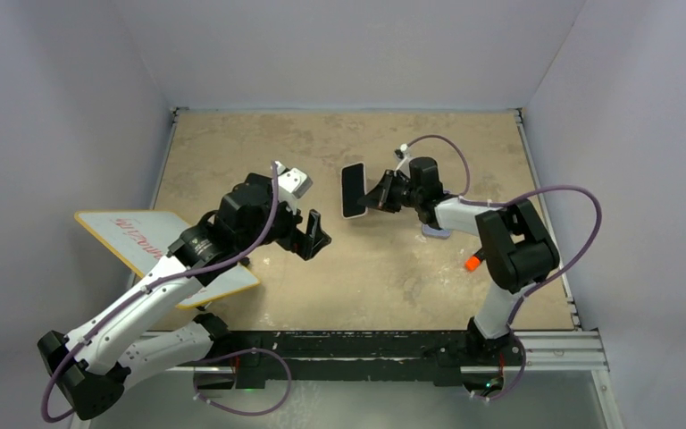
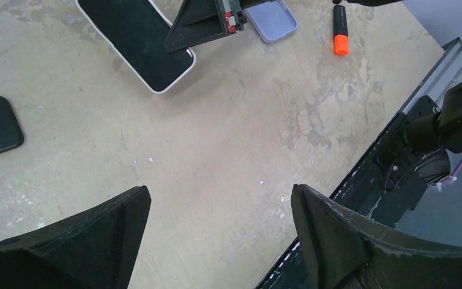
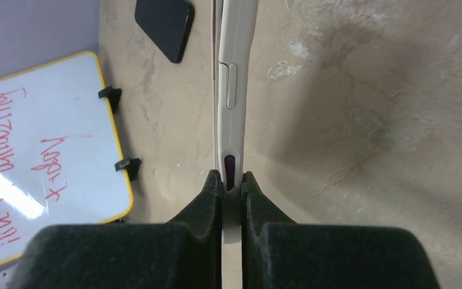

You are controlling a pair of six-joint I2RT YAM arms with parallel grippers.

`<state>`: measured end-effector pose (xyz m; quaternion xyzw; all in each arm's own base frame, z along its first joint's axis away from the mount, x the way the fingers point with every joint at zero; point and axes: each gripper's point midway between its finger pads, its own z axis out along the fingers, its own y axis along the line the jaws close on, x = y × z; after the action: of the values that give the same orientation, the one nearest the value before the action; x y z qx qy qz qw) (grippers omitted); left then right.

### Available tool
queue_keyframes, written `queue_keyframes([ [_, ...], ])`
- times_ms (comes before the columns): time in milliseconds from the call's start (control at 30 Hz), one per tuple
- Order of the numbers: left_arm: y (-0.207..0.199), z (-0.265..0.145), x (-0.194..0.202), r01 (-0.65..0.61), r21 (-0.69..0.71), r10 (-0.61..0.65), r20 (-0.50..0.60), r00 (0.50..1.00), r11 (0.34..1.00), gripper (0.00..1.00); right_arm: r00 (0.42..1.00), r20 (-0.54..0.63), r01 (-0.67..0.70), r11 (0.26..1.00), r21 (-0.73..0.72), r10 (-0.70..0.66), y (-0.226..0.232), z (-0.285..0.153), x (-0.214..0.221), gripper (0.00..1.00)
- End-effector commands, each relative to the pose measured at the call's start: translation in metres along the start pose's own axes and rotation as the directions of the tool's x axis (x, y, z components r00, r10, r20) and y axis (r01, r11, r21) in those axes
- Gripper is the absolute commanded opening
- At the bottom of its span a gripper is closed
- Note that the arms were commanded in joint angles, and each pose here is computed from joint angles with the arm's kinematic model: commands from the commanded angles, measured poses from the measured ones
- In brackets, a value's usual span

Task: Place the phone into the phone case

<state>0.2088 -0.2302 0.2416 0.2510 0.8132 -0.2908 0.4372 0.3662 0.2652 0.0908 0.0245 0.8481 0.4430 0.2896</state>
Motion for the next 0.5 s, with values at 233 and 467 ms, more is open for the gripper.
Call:
queue_keyframes([
  [233, -0.005, -0.002, -0.014, -0.067, 0.036, 0.065, 0.058, 0.996, 0.997, 0.91, 0.988, -0.140, 0.061, 0.998, 0.022, -0.058, -0.001, 0.018, -0.003, 0.11],
  [467, -0.005, -0.003, -0.012, -0.065, 0.037, 0.062, 0.059, 0.996, 0.997, 0.92, 0.989, -0.147, 0.041, 0.988, 0.149, -0.019, -0.023, 0.021, -0.008, 0.29],
])
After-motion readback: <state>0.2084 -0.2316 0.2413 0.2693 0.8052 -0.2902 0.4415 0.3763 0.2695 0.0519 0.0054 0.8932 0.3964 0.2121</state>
